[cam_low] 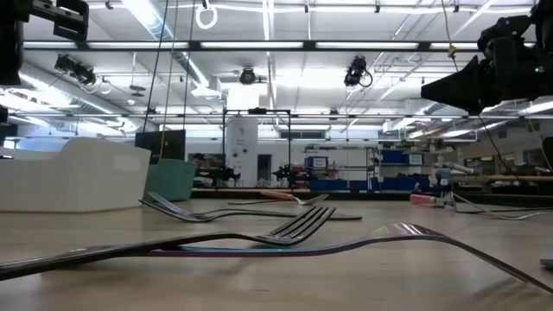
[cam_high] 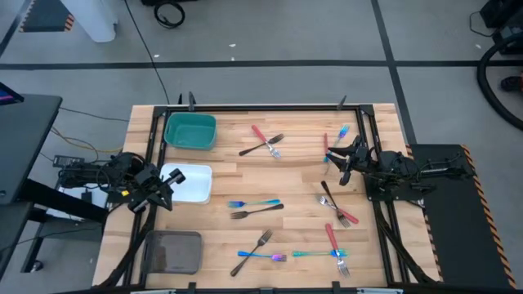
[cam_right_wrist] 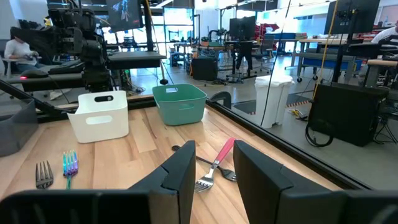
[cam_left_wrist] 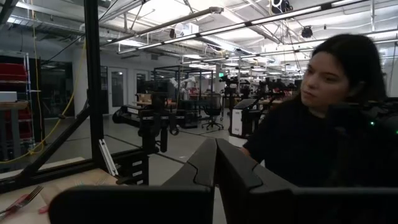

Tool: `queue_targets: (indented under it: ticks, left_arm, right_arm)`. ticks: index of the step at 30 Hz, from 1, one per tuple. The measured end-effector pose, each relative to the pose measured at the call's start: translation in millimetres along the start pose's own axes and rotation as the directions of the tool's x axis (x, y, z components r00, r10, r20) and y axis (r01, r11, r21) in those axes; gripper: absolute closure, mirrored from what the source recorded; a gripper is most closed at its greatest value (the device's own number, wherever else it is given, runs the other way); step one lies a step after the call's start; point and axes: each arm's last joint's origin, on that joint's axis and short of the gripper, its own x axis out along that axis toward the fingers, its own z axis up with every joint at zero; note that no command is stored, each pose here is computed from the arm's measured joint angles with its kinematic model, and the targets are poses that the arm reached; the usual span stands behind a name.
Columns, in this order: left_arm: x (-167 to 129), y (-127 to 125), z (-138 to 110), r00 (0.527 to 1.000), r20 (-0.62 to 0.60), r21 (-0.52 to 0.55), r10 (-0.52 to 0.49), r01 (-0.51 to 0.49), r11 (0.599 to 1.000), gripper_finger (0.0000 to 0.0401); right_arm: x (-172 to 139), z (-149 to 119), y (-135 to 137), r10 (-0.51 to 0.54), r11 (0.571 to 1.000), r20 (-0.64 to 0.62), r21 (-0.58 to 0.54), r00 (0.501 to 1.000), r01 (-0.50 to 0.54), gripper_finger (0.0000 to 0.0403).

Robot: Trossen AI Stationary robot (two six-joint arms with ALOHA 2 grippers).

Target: Sort silverware by color (type)

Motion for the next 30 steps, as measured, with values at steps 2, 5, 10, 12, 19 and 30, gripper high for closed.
queue_targets:
  ticks: [2, 5, 10, 12, 19, 30]
  left_arm:
    - [0.0, 0.0, -0.1, 1.0, 0.0, 0.0, 0.0, 0.0, 1.0, 0.038]
    - [0.0, 0.0, 0.0, 1.0, 0.0, 0.0, 0.0, 0.0, 1.0, 0.038]
    - [0.0, 0.0, 0.0, 1.0, 0.0, 0.0, 0.0, 0.0, 1.0, 0.038]
    - [0.0, 0.0, 0.0, 1.0, 0.0, 0.0, 0.0, 0.0, 1.0, 0.038]
    - [0.0, 0.0, -0.1, 1.0, 0.0, 0.0, 0.0, 0.0, 1.0, 0.038]
    - [0.0, 0.0, 0.0, 1.0, 0.0, 0.0, 0.0, 0.0, 1.0, 0.038]
  right_arm:
    - [0.0, -0.2, 0.0, 0.0, 1.0, -0.001, 0.0, 1.0, 0.0, 0.0285]
    - [0.0, -0.1, 0.0, 0.0, 1.0, 0.0, 0.0, 1.0, 0.0, 0.0285]
    - [0.0, 0.0, 0.0, 0.0, 1.0, 0.0, 0.0, 1.0, 0.0, 0.0285]
    - [0.0, -0.1, 0.0, 0.0, 1.0, 0.0, 0.0, 1.0, 0.0, 0.0285]
    - [0.0, 0.0, 0.0, 0.0, 1.0, 0.0, 0.0, 1.0, 0.0, 0.0285]
    - [0.0, 0.7, 0.0, 0.0, 0.993, 0.008, -0.118, 1.0, 0.001, 0.0285]
